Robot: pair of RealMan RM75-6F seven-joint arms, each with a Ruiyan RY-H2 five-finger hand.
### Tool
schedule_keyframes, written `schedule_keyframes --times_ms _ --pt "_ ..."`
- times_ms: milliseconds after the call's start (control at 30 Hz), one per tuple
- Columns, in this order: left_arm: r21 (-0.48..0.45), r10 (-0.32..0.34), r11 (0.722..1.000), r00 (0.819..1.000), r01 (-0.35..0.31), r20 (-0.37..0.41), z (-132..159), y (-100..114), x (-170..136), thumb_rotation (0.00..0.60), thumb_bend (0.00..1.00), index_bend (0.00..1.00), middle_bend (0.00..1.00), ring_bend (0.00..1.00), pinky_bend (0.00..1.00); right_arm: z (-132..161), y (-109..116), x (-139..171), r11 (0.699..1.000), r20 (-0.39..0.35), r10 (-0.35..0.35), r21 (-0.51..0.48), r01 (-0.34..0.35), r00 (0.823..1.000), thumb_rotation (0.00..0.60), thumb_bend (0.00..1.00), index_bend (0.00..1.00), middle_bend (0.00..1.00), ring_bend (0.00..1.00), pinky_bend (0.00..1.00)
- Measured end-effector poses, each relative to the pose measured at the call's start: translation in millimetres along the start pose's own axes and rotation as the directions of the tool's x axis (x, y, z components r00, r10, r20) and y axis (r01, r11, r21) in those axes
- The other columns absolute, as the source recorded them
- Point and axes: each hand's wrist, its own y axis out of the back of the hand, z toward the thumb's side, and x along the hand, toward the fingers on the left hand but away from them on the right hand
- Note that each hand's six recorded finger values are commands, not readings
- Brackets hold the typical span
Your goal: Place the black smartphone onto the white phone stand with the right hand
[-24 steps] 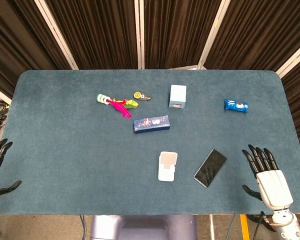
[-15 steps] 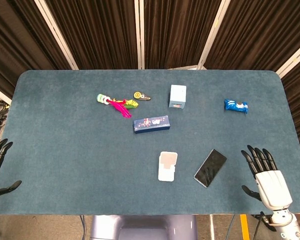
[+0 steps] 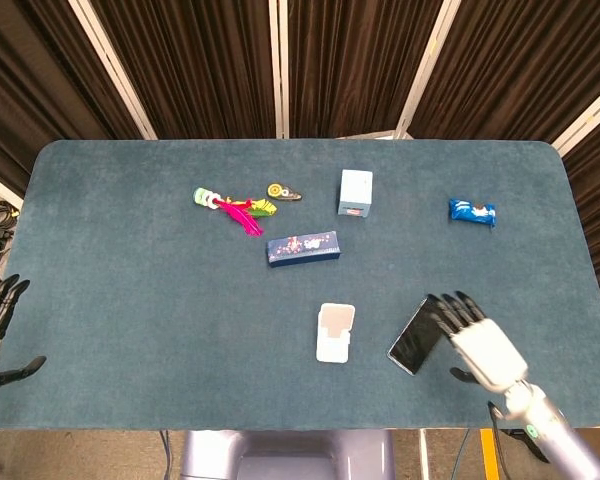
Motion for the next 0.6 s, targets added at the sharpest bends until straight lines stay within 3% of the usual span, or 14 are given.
schedule_keyframes --times_ms 200,400,600 --pt "0.003 -0.009 1.000 1.000 0.009 -0.021 -3.8 -2.2 5.3 0.600 0.00 0.00 0.00 0.00 0.00 7.6 -11.0 -35.3 0.984 -0.182 0.089 0.171 -0.057 0.979 0.600 0.00 0.05 0.08 0.00 0.00" --pt "0.015 -0.023 1.000 0.999 0.023 -0.040 -6.8 -6.9 9.7 0.600 0.00 0.00 0.00 0.00 0.00 17.8 -27.5 -51.3 0.954 -0.312 0.171 0.289 -0.078 0.935 0.600 0.00 0.06 0.11 0.00 0.00" --pt "0.027 -0.036 0.999 0.998 0.038 -0.051 -7.0 -12.2 14.7 0.600 0.00 0.00 0.00 0.00 0.00 22.5 -42.4 -56.9 0.920 -0.407 0.224 0.387 -0.055 0.885 0.600 0.00 0.07 0.11 0.00 0.00"
